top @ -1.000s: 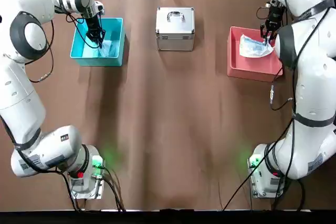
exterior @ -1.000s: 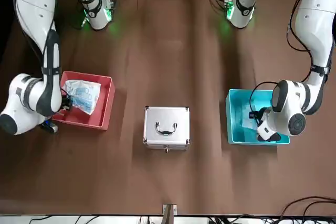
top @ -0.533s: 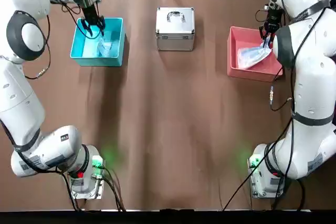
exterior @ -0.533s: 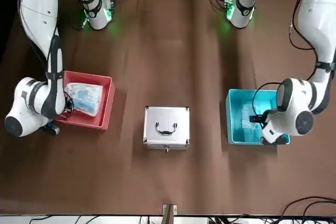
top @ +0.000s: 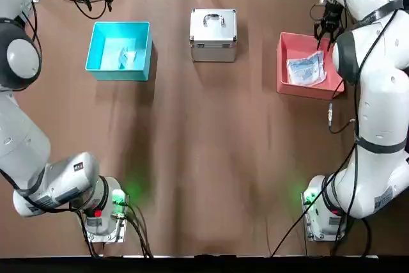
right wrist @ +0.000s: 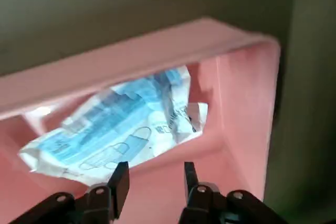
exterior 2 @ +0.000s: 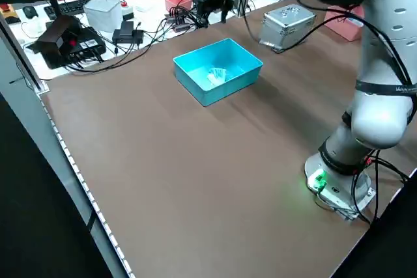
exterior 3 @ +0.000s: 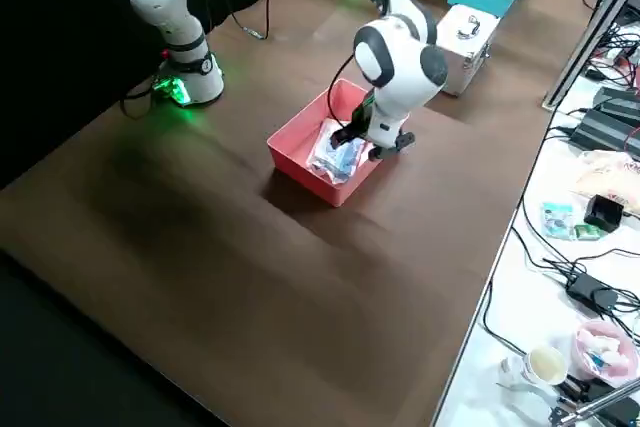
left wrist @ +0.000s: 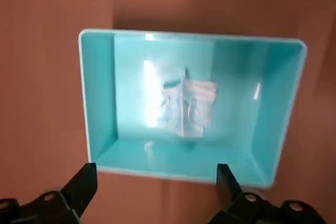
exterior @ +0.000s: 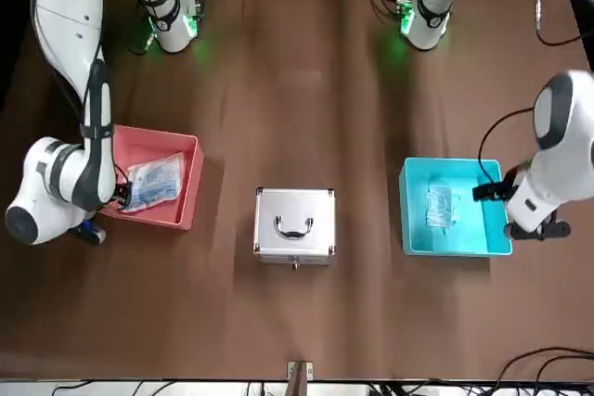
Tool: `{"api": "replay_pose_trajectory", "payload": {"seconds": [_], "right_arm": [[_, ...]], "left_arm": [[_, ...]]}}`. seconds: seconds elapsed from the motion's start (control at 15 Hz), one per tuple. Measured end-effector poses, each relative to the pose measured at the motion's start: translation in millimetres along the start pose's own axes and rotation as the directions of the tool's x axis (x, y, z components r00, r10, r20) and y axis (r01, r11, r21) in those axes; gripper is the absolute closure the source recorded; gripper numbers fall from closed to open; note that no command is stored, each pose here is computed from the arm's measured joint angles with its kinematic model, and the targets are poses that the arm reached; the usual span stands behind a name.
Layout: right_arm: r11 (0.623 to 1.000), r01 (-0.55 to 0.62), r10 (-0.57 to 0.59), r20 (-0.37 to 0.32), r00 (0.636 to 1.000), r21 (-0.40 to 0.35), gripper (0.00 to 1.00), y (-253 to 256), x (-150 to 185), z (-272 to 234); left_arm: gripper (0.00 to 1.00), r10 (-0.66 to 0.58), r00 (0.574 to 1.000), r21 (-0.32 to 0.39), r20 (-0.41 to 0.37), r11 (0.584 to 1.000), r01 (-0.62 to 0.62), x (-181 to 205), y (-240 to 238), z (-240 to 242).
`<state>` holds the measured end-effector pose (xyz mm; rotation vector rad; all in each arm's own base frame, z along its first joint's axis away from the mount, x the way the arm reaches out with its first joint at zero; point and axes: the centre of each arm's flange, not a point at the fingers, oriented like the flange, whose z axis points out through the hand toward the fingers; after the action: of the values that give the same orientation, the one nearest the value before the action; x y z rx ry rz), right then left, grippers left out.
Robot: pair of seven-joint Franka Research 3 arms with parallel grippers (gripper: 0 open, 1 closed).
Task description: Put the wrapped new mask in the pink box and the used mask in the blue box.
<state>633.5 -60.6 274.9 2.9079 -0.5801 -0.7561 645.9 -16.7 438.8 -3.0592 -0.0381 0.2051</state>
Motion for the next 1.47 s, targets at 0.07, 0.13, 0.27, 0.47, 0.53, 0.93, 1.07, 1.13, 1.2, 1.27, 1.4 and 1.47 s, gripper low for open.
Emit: {"api": "replay_pose_trajectory", "payload": {"seconds": [0.07,0.13,0.27,0.47,0.53,0.93,1.07,1.13,1.2,1.27,1.4,1.47], "right_arm": [[1.000,0.023,-0.023,-0.028,0.999,0.006,0.50,-3,-1,-14],[0.999,0.041,-0.040,-0.060,0.997,0.014,0.45,-5,-4,-32],[0.997,0.070,-0.064,-0.133,0.989,0.040,0.35,-7,-16,-73],[0.989,0.111,-0.084,-0.239,0.967,0.101,0.21,2,-48,-140],[0.984,0.126,-0.090,-0.261,0.961,0.123,0.12,7,-63,-159],[0.948,0.207,-0.105,-0.377,0.920,0.242,0.01,54,-148,-249],[0.942,0.223,-0.106,-0.407,0.907,0.252,0.01,64,-166,-267],[0.940,0.228,-0.107,-0.415,0.903,0.253,0.01,68,-173,-273],[0.938,0.232,-0.106,-0.424,0.899,0.256,0.01,71,-178,-278],[0.938,0.233,-0.105,-0.430,0.897,0.257,0.01,75,-181,-281],[0.942,0.230,-0.105,-0.434,0.895,0.246,0.01,81,-187,-284],[0.943,0.228,-0.105,-0.431,0.896,0.244,0.01,83,-189,-284]], "left_arm": [[0.00,0.011,1.000,0.009,0.011,1.000,-0.011,-9,7,-19],[0.00,0.023,1.000,0.015,0.018,1.000,-0.023,-17,15,-38],[0.00,0.041,0.999,0.023,0.036,0.999,-0.042,-33,28,-71],[0.00,0.050,0.998,0.033,0.049,0.998,-0.052,-50,35,-99],[0.00,0.047,0.998,0.035,0.046,0.998,-0.049,-52,35,-103],[0.00,-0.036,0.999,0.007,-0.010,0.999,0.036,-66,7,-138],[0.00,-0.069,0.997,-0.028,-0.026,0.997,0.068,-72,2,-149],[0.00,-0.077,0.996,-0.037,-0.032,0.996,0.076,-75,3,-154],[0.00,-0.078,0.996,-0.036,-0.041,0.996,0.077,-79,7,-158],[0.00,-0.072,0.996,-0.032,-0.054,0.997,0.070,-82,14,-161],[0.00,-0.064,0.992,-0.036,-0.110,0.998,0.061,-85,25,-159],[0.00,-0.067,0.990,-0.041,-0.126,0.997,0.062,-85,25,-154]]}}
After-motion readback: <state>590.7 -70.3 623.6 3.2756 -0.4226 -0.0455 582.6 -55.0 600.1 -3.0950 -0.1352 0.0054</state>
